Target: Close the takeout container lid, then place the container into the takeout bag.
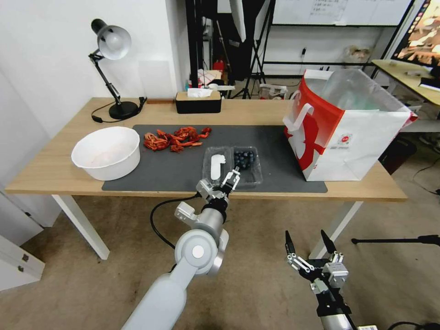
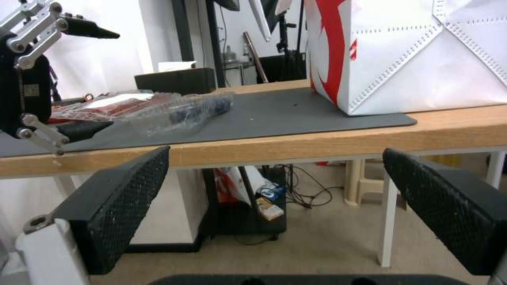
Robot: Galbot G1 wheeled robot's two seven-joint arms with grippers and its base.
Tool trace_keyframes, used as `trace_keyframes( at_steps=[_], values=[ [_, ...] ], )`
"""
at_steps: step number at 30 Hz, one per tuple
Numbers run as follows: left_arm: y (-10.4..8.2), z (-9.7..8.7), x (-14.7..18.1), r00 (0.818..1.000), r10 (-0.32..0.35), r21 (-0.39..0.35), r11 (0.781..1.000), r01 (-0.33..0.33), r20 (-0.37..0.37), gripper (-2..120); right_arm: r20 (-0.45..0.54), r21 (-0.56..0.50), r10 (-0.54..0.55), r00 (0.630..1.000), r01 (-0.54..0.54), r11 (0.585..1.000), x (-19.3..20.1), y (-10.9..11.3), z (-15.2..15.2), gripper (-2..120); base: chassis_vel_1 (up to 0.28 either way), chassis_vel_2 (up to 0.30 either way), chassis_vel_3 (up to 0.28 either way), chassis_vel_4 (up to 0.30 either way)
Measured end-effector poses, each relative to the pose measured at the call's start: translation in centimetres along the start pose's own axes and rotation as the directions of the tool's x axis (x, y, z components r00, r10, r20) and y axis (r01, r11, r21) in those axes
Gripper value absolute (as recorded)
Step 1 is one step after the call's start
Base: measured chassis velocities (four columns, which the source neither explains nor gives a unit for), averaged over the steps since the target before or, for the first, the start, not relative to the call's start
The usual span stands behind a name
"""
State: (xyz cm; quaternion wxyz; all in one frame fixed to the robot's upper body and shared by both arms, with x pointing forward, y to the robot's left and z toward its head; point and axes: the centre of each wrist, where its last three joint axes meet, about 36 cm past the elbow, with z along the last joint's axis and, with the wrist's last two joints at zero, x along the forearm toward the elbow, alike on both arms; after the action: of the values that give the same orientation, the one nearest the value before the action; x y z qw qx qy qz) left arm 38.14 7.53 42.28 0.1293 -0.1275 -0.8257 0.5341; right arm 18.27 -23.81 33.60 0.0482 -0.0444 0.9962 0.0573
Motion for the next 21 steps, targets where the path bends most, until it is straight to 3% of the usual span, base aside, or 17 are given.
trace_keyframes(
  at_steps=[4,5,6,9,13,18,21],
  values=[
    [0.6,0.5,0.3,0.999,0.025,-0.087,0.996,-0.023,0.024,100,0.000,0.001,-0.001,1.000,0.001,1.000,0.1,0.0,0.0,100,0.000,0.000,0.000,0.000],
    [1.0,0.8,0.3,0.999,0.039,-0.140,0.990,-0.033,0.038,100,0.000,0.001,-0.001,1.000,0.001,1.000,0.1,0.1,0.0,100,0.000,0.000,0.000,0.000],
    [1.0,0.8,0.3,0.999,0.039,-0.140,0.990,-0.033,0.038,100,0.000,0.001,-0.001,1.000,0.001,1.000,0.1,0.1,0.0,100,0.000,0.000,0.000,0.000],
    [2.3,1.4,0.2,0.995,0.074,-0.257,0.965,-0.054,0.070,100,0.000,0.002,-0.002,1.000,0.002,1.000,0.2,0.2,0.0,100,0.000,0.000,0.000,0.000],
    [2.8,1.6,0.3,0.993,0.098,-0.300,0.951,-0.072,0.072,100,0.000,0.003,-0.003,1.000,0.003,1.000,0.2,0.2,-0.1,100,0.000,0.000,0.000,0.000],
    [4.0,2.1,0.6,0.984,0.164,-0.406,0.906,-0.123,0.067,100,0.000,0.005,-0.005,1.000,0.005,1.000,0.2,0.2,-0.2,100,0.000,0.000,0.000,0.000],
    [4.2,2.1,0.7,0.982,0.175,-0.428,0.894,-0.131,0.065,100,0.001,0.005,-0.006,1.000,0.006,1.000,0.2,0.3,-0.1,100,0.000,0.000,0.000,0.000]
  ],
)
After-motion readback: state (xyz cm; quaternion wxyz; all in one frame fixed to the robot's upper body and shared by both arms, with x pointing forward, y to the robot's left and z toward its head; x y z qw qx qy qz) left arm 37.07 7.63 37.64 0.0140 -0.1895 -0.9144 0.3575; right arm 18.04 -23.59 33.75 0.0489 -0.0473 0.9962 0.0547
